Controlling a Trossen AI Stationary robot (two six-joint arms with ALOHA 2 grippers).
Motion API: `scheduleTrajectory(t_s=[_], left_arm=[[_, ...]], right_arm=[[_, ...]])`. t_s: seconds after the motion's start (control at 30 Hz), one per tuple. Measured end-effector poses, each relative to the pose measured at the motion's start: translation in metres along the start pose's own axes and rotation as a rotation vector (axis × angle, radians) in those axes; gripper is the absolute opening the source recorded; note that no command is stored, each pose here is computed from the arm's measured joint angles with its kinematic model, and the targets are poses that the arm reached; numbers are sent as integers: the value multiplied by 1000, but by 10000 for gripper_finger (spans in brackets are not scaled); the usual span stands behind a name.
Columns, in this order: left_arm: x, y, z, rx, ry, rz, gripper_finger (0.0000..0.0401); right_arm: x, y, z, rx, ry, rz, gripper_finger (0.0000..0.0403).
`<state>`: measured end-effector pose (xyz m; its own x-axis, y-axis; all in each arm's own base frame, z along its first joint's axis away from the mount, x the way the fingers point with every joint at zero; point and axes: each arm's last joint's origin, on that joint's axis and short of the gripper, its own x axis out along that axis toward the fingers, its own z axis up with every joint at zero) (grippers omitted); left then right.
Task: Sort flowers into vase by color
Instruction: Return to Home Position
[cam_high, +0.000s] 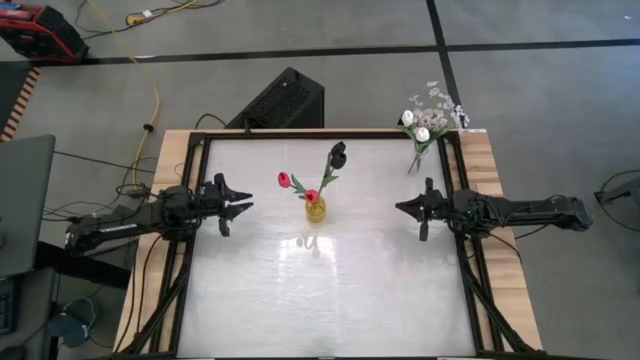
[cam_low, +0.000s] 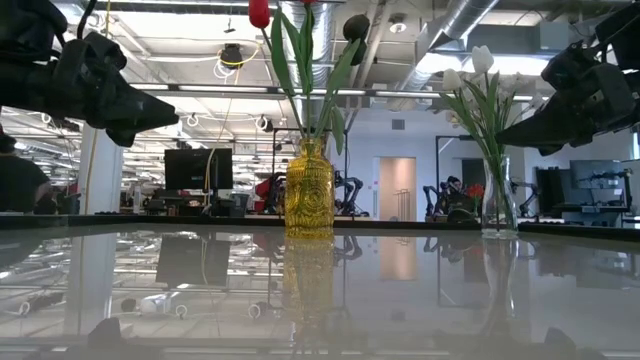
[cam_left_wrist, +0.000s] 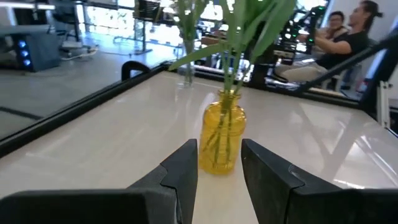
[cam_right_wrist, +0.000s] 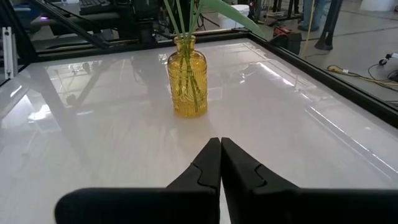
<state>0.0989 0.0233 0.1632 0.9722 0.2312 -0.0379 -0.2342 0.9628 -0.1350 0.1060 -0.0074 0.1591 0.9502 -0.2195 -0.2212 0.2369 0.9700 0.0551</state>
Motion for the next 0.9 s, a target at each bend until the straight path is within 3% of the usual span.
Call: scheduleTrajectory(t_s=[0.9], left_arm=[[0, 1, 0, 7, -1, 17, 112]], right_arm=[[0, 0, 0, 1, 0, -1, 39]])
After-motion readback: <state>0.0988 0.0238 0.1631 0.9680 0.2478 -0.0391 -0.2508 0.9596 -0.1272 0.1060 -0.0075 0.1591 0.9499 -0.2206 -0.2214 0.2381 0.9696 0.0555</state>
